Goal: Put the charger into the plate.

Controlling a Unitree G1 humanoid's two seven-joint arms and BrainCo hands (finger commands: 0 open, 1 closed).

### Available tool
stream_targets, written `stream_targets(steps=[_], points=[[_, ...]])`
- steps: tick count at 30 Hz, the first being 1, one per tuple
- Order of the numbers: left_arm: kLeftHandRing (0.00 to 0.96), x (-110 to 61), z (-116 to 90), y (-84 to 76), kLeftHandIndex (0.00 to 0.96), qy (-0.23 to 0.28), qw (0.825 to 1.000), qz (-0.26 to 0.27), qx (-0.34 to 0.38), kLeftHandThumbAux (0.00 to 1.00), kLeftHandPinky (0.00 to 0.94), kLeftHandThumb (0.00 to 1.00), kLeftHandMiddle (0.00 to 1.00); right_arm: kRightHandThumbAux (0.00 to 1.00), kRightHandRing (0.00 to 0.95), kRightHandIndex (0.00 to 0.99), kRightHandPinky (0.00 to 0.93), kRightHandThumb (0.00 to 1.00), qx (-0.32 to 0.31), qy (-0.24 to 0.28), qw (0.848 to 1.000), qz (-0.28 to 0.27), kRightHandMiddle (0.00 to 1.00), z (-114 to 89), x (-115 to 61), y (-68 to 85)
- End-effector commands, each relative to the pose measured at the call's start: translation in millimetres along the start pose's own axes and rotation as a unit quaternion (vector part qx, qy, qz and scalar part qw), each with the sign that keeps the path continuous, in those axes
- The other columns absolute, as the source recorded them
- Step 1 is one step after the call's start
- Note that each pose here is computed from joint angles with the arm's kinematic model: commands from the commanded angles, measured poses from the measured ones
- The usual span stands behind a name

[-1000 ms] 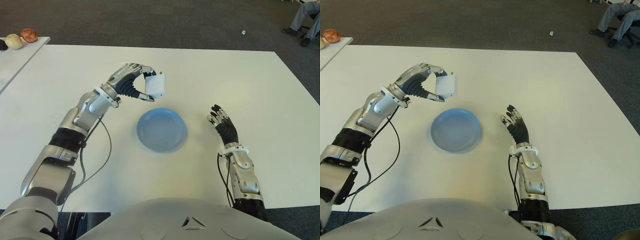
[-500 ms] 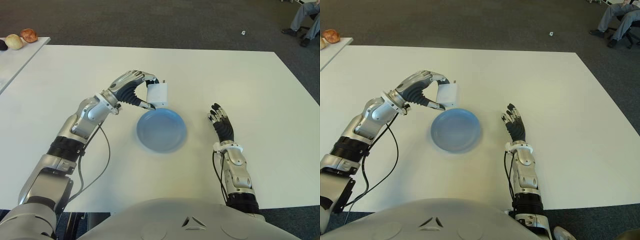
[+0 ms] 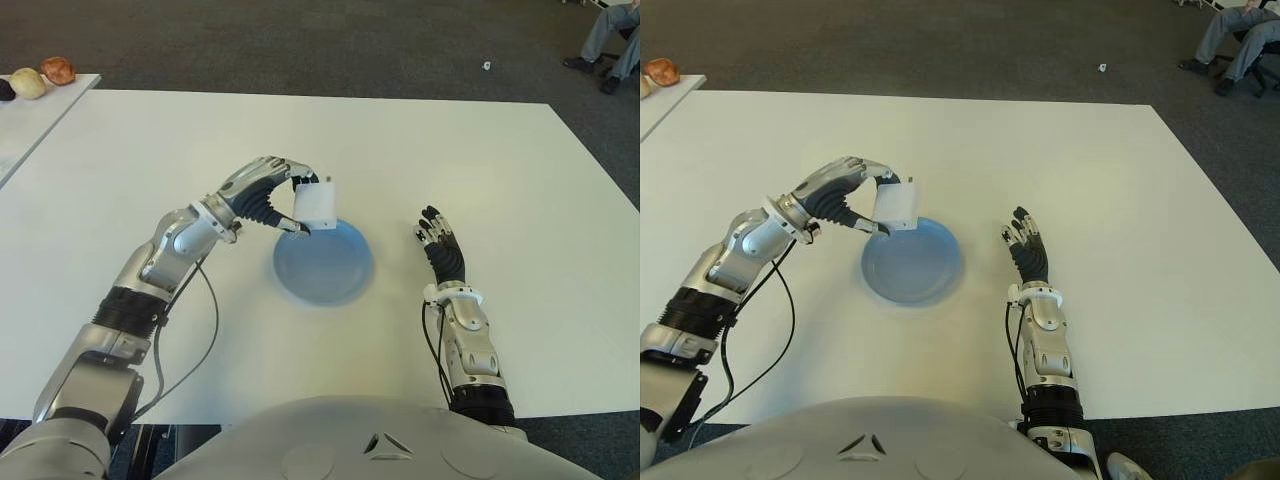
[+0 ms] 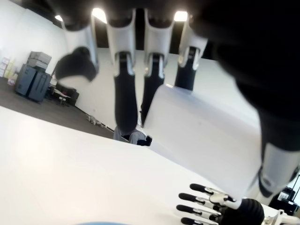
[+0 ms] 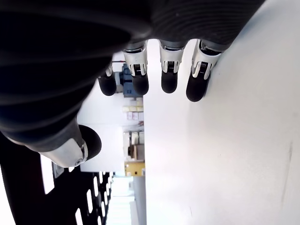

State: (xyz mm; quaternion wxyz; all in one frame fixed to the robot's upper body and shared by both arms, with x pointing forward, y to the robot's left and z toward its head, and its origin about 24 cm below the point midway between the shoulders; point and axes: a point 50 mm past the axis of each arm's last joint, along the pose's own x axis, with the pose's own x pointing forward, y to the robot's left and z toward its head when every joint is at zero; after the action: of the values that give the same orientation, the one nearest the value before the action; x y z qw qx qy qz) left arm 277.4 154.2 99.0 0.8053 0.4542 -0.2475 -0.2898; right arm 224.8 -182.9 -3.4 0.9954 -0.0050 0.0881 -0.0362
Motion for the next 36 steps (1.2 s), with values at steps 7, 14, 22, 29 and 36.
stream_targets(steps=[7,14,22,29,36], points=[[0.878,-7.7,0,-7.0,0.442,-0.001,1.0,-0.017,-0.012,0.698,0.864,0.75,0.885,0.573,0.027,0.029,0.012,0.0,-0.001,0.022,1.0,-0.002,0.067,-10,-1.6,-0.6],[0.875,-11.1,2,-11.4,0.442,-0.011,0.999,-0.038,-0.03,0.698,0.856,0.75,0.88,0.566,0.033,0.032,0.005,0.0,0.001,0.021,1.0,-0.001,0.078,-11,-1.3,-0.5],[0.348,-10.0,4,-6.5,0.252,-0.037,0.989,-0.142,0.015,0.517,0.34,0.552,0.347,0.554,0.035,0.033,0.007,0.0,-0.001,0.022,1.0,0.001,0.08,-12,-2.0,-0.4],[0.023,-15.8,2,-3.3,0.023,-0.042,0.977,-0.2,0.057,0.287,0.026,0.299,0.024,0.562,0.04,0.034,0.01,0.0,-0.002,0.023,1.0,0.006,0.084,-13,-2.4,0.5],[0.001,-16.7,1,1.1,0.001,-0.04,0.977,-0.2,0.069,0.186,0.002,0.267,0.001,0.555,0.049,0.032,0.017,0.0,-0.001,0.02,1.0,0.007,0.094,-15,-2.7,1.8]])
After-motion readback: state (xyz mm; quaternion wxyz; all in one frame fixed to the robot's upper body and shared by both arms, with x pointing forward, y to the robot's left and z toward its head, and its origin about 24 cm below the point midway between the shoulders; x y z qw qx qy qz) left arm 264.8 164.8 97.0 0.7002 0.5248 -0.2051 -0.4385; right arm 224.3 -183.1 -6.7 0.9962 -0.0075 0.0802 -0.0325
